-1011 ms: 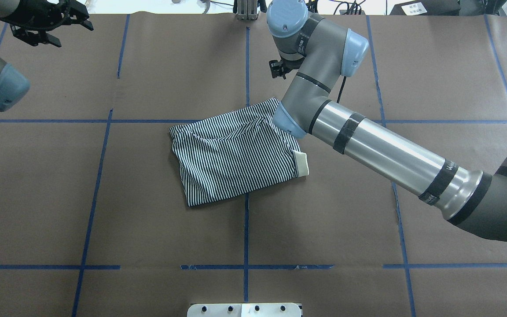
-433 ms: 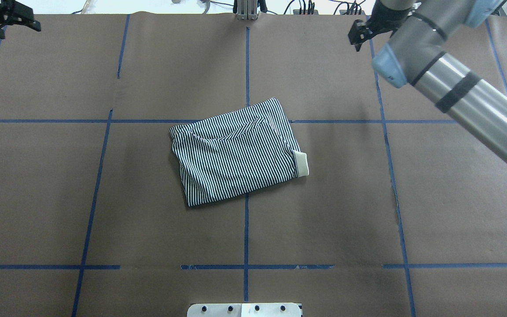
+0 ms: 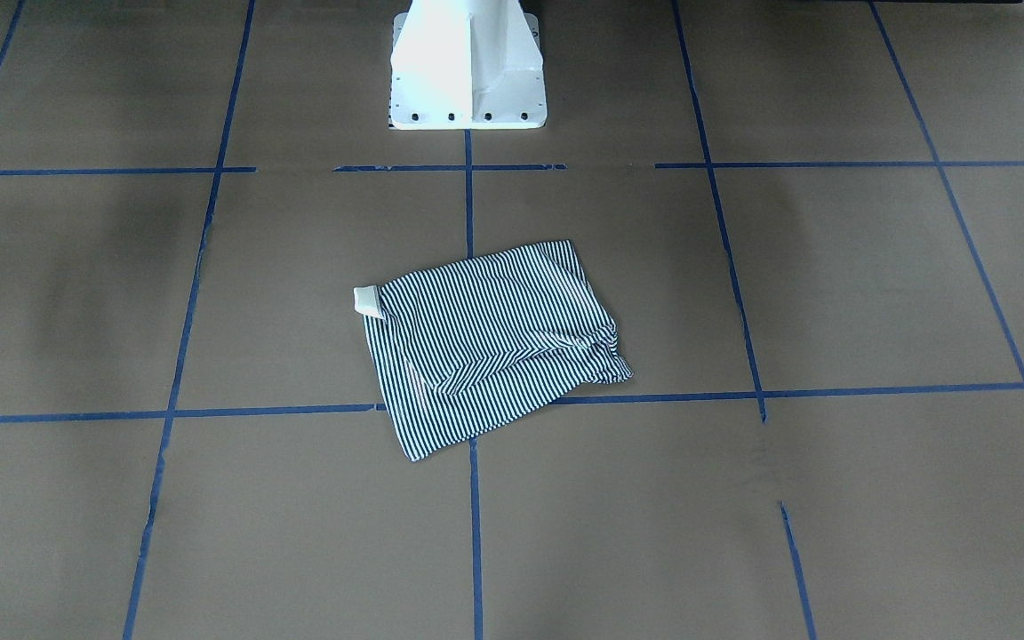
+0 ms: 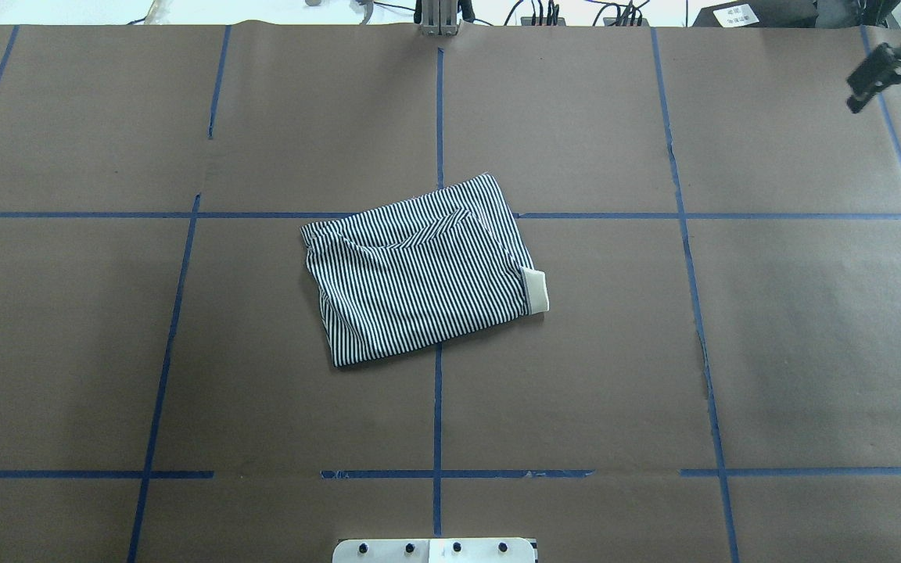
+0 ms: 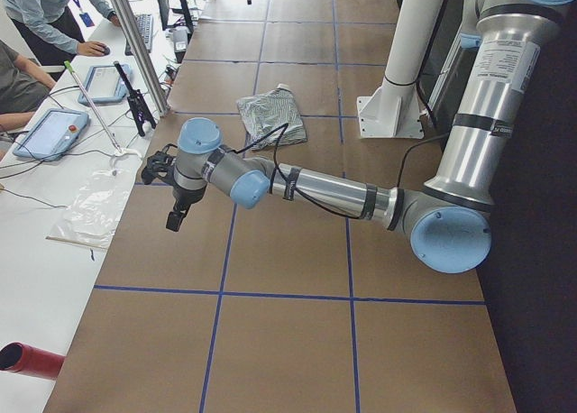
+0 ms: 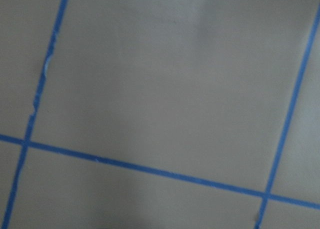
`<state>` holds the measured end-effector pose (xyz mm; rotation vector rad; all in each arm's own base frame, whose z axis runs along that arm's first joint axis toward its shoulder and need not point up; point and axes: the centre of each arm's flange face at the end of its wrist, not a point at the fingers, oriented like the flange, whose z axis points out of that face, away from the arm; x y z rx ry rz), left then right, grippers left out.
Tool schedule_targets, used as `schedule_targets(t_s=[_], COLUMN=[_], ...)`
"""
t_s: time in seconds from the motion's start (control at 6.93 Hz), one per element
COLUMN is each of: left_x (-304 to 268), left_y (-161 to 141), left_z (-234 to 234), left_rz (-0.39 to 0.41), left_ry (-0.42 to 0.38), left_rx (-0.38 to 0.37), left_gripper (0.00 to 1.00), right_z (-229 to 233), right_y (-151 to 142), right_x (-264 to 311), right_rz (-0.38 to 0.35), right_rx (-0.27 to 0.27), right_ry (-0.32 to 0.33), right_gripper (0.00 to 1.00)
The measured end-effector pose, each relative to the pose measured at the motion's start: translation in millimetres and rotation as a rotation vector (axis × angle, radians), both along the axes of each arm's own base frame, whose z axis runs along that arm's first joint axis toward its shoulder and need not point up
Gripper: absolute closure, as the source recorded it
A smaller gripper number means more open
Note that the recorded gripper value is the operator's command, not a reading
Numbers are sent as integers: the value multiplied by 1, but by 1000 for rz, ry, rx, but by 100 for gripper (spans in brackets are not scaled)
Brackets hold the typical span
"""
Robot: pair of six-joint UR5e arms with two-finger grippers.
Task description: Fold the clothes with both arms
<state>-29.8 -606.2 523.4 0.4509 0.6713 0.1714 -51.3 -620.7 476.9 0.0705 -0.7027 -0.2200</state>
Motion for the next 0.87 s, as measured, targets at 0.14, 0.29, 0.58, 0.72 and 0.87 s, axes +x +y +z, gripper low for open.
schedule_targets(t_s=[0.14, 0.29, 0.58, 0.72, 0.87], left_x=[-37, -65, -80, -81, -81], left_y=[12, 24, 48, 64, 72], left_z=[23, 33, 50, 72, 79], left_rz=[100, 138, 154, 141, 105], left_ry=[-74, -100, -108, -109, -104], left_rx=[21, 16, -7, -52, -116], left_gripper=[0, 0, 0, 0, 0], right_z=[61, 103, 137, 144, 150], right_y=[41, 75, 109, 118, 124], right_x=[62, 100, 128, 131, 132], right_rz=[0, 10, 33, 40, 43], right_rx=[-33, -56, -85, -97, -108], right_ry=[-47, -67, -77, -77, -78], right_gripper=[0, 0, 0, 0, 0])
